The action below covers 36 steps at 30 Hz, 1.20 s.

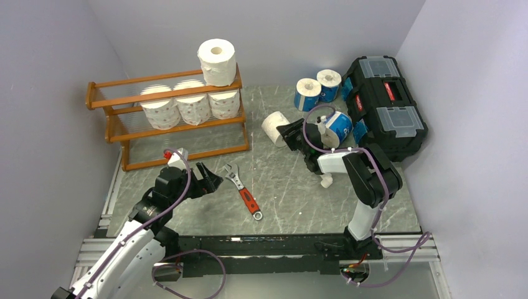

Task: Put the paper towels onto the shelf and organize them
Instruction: Pick up the paper towel from the center of the board, then place the paper towel at the center of the board.

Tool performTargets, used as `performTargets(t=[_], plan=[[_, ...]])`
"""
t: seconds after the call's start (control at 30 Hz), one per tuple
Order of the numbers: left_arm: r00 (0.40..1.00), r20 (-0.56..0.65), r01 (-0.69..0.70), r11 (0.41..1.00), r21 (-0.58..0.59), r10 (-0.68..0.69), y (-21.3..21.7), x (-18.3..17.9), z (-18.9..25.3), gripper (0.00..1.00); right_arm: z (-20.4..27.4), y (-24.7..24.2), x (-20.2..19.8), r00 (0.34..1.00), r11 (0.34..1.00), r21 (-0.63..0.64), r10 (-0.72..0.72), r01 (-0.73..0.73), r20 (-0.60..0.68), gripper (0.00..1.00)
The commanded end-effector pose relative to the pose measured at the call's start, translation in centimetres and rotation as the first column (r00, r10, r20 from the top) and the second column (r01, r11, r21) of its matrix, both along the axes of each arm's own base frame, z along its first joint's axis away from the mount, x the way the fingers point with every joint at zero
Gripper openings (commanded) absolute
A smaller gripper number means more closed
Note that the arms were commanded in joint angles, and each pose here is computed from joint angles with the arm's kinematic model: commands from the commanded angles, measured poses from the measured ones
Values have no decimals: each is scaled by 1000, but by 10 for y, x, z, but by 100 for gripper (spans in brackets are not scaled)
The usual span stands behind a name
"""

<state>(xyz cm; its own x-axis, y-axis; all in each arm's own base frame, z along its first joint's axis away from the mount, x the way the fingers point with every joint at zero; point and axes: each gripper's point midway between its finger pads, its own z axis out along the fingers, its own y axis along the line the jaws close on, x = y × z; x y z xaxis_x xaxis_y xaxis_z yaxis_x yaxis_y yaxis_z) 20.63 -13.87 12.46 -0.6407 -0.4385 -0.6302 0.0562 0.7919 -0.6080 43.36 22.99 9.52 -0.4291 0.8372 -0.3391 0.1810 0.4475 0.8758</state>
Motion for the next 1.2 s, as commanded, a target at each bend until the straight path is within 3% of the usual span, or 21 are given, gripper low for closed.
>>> performTargets(t=[0.0,0.53,0.9,1.07,1.17], plan=[[1000,25,-4,1000,-17,4,-3,5,10,92,17,0,5,997,999,43,-4,1,78,50],[1000,6,-5,1000,-24,5,-4,4,7,92,34,-3,-8,988,999,34,31,-37,152,38],[1000,-12,18,999,-38,-18,-10,4,2,92,85,-29,-39,987,947,-314,113,-72,117,37],[999,-26,39,998,-46,-40,-16,7,-1,92,109,-22,-68,967,838,-524,235,-151,97,36],[998,-45,50,997,-50,-52,-19,7,-4,92,113,-11,-95,945,736,-643,322,-209,62,36]])
